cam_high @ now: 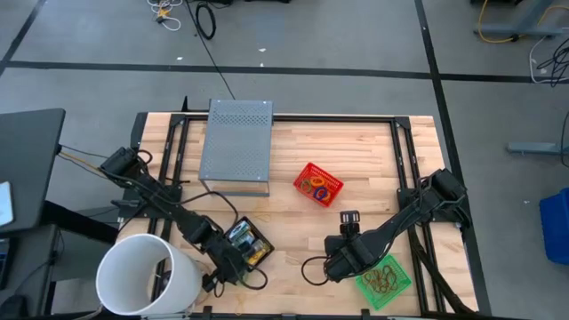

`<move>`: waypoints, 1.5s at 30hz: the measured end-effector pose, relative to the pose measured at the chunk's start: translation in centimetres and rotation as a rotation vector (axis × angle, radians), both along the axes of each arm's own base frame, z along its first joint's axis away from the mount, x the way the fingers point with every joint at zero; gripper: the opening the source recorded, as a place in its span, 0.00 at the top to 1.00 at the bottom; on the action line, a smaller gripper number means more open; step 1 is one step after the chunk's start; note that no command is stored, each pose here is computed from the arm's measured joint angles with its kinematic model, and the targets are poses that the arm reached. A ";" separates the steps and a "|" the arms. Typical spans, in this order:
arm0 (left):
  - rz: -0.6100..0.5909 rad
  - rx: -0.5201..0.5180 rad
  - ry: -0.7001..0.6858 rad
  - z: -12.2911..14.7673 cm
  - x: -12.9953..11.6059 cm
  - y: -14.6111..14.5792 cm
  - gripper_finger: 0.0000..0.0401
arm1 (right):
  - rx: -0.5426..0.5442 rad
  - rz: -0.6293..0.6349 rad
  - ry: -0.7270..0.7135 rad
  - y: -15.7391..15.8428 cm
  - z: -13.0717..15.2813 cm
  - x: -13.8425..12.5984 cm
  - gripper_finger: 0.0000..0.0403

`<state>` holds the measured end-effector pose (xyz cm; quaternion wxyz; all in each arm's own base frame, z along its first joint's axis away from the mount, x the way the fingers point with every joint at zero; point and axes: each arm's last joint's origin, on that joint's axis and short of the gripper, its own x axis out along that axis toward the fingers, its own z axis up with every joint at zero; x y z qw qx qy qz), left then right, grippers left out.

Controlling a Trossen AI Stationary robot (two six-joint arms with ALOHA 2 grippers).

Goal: Pick & Place Office Desk Supplies
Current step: Put the green spring keychain into the red basket

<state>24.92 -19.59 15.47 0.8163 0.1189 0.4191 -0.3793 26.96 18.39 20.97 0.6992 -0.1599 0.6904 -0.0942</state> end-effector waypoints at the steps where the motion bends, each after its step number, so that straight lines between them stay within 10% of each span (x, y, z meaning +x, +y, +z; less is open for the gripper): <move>1: -0.013 0.005 -0.005 0.0 0.0 0.0 0.73 | 0.000 -0.003 0.000 0.0 0.0 0.0 0.57; 26: 0.060 0.364 -0.201 -2.5 4.7 6.1 0.80 | 0.011 -0.006 0.015 0.2 0.0 -0.2 0.57; 45: -0.106 0.279 -0.031 2.7 4.8 1.8 0.63 | 0.025 -0.001 0.025 0.3 0.0 -0.3 0.57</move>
